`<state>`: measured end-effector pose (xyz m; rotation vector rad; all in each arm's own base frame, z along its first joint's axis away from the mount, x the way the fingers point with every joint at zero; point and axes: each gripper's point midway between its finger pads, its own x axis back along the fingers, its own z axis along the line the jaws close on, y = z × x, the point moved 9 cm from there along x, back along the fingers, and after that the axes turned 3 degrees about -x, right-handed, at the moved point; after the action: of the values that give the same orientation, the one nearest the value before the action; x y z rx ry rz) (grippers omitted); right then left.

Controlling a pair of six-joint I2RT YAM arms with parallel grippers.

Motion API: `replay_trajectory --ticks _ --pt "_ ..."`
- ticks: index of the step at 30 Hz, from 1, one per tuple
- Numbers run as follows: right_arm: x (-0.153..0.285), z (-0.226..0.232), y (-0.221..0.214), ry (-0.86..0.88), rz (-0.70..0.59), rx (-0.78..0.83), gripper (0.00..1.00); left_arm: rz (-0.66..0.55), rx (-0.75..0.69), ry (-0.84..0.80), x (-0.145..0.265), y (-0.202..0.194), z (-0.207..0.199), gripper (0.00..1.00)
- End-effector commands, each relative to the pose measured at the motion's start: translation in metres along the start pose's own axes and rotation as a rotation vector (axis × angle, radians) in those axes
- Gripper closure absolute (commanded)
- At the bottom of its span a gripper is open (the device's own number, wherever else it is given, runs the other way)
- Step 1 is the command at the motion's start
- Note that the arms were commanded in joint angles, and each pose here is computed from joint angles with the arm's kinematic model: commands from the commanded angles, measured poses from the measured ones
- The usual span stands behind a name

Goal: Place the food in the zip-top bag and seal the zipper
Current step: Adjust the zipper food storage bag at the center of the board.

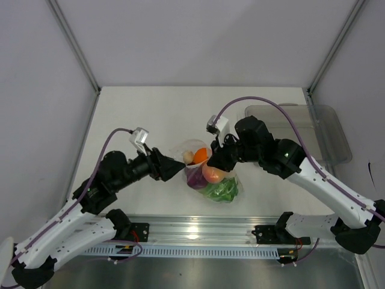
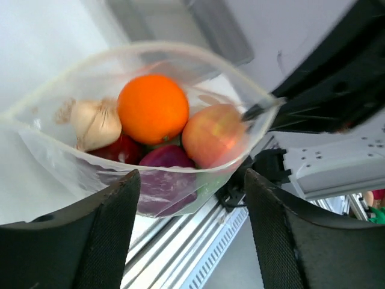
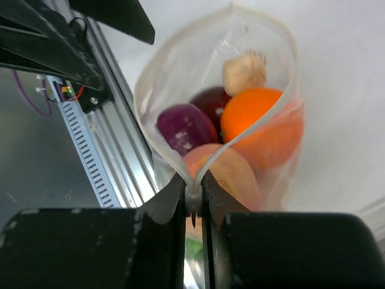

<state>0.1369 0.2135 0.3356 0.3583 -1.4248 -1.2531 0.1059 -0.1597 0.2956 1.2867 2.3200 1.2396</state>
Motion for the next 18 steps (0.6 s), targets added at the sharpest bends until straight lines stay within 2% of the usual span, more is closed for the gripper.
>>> replay_trajectory --ticks 1,3,6,9,15,18 --pt "0.010 0.013 0.019 0.129 -0.015 0.077 1.00 -0.176 -0.246 -0.146 0.021 0.034 -0.025 0.23" --pt "0.009 0.020 0.019 0.208 0.004 0.074 1.00 -0.203 -0.306 -0.231 0.027 0.040 -0.035 0.19" --pt "0.005 0.025 0.014 0.283 0.045 0.068 1.00 -0.216 -0.417 -0.348 0.026 0.047 -0.047 0.03" --pt "0.005 0.032 0.008 0.346 0.096 0.065 1.00 -0.165 -0.486 -0.428 0.019 0.048 -0.054 0.01" --pt "0.016 0.044 0.003 0.432 0.137 0.055 1.00 -0.142 -0.625 -0.559 0.009 0.043 -0.056 0.01" --pt "0.020 0.047 -0.001 0.458 0.149 0.050 1.00 -0.052 -0.654 -0.659 0.001 0.033 -0.056 0.01"
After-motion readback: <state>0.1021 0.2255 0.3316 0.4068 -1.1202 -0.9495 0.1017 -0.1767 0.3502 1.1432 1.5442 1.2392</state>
